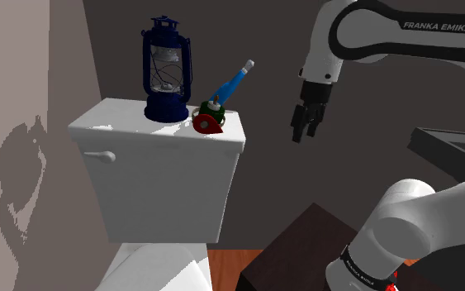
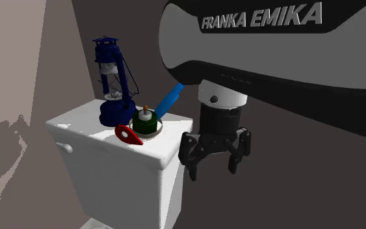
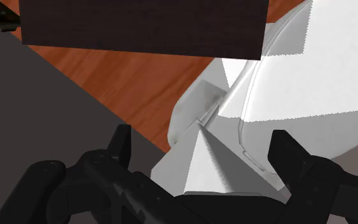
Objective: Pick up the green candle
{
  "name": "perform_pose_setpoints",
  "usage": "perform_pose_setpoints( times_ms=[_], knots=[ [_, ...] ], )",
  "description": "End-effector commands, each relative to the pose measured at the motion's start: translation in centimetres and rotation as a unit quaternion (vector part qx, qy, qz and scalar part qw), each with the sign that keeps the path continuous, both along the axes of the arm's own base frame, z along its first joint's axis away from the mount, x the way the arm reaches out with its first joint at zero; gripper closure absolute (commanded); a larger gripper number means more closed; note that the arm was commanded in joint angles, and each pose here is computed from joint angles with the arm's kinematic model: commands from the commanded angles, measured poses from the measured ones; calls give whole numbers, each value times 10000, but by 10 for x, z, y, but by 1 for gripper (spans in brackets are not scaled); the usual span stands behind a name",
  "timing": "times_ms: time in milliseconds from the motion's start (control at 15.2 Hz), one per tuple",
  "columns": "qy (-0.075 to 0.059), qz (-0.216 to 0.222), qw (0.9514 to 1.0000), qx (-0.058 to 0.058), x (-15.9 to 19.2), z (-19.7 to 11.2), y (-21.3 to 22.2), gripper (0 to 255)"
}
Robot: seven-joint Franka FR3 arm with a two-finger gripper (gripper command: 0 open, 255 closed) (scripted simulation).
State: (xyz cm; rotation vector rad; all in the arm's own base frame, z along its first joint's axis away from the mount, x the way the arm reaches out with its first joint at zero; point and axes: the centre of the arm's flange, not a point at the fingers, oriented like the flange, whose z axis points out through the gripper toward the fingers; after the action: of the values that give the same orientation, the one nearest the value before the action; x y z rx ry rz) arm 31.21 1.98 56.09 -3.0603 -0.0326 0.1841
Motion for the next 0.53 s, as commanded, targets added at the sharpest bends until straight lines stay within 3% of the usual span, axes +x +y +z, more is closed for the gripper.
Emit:
perform_pose_setpoints(
  times_ms=[0, 462],
  knots=[
    [0, 0, 10000, 0, 0, 0, 0, 0],
    [-337, -390, 9986, -102, 68, 18, 47, 0]
  ],
)
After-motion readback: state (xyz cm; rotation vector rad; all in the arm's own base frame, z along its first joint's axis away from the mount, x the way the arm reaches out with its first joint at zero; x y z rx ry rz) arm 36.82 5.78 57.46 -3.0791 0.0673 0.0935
